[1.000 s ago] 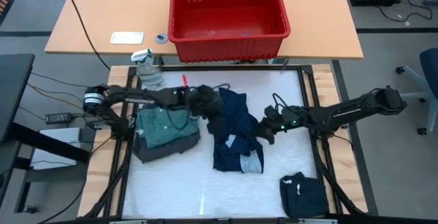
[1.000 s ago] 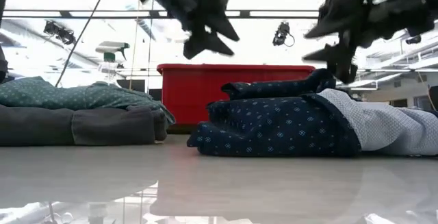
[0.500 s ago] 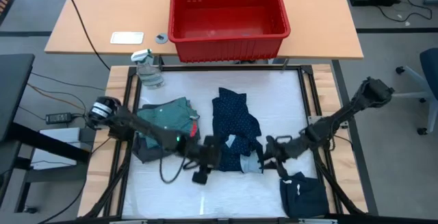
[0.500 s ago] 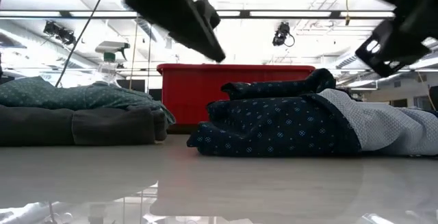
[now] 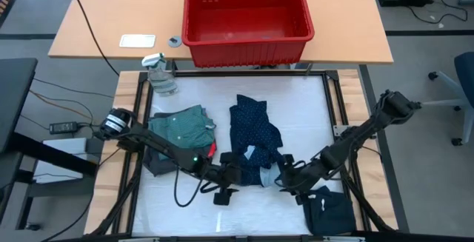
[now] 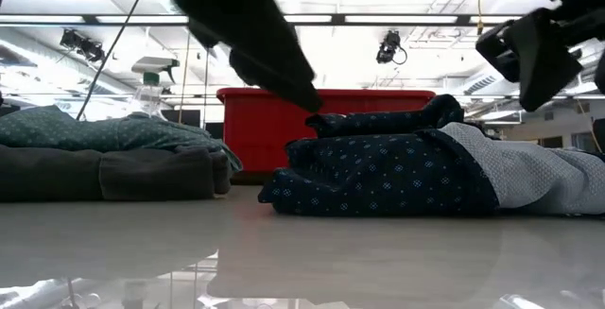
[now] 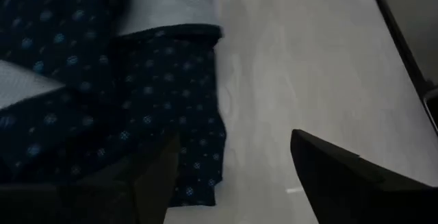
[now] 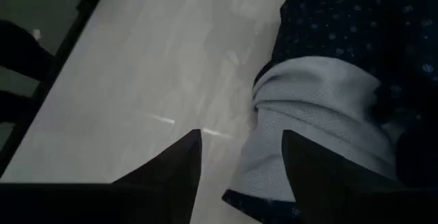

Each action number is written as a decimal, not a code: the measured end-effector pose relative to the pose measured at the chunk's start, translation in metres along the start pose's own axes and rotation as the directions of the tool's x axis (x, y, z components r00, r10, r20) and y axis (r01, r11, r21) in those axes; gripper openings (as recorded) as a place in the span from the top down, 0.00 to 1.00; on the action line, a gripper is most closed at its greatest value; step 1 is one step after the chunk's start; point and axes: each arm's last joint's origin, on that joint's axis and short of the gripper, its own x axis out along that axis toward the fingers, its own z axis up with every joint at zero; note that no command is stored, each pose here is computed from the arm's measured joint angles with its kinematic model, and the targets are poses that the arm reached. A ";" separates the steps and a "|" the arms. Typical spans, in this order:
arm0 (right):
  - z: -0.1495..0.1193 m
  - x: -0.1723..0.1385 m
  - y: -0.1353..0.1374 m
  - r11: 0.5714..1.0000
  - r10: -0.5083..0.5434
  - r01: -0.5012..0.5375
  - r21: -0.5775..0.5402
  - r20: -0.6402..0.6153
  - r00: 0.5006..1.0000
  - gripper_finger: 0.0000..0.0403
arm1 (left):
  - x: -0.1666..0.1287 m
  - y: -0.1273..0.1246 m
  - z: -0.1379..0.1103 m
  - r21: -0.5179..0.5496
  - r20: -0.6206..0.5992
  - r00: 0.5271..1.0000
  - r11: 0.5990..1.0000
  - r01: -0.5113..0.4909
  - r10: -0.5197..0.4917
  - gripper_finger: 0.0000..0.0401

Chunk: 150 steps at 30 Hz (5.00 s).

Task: Fold Laundry from Bin
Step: Fold the blue polo shirt on the table, then stack the dark blue short on top of the blue shirt on the table

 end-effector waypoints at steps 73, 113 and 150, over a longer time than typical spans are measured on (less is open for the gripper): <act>-0.021 -0.029 -0.067 0.637 0.226 -0.162 0.753 0.018 0.974 0.98 | 0.021 0.126 0.044 -0.287 -0.149 0.963 0.942 0.175 -0.224 0.97; 0.002 0.020 -0.069 0.390 -0.184 0.010 0.921 0.067 0.981 0.81 | -0.012 0.087 0.084 -0.301 -0.043 0.896 0.861 0.411 -0.443 0.60; -0.057 -0.066 0.057 0.807 0.168 0.146 0.572 -0.460 0.872 0.31 | 0.026 0.067 0.039 -0.559 0.061 0.942 0.770 0.306 -0.330 0.60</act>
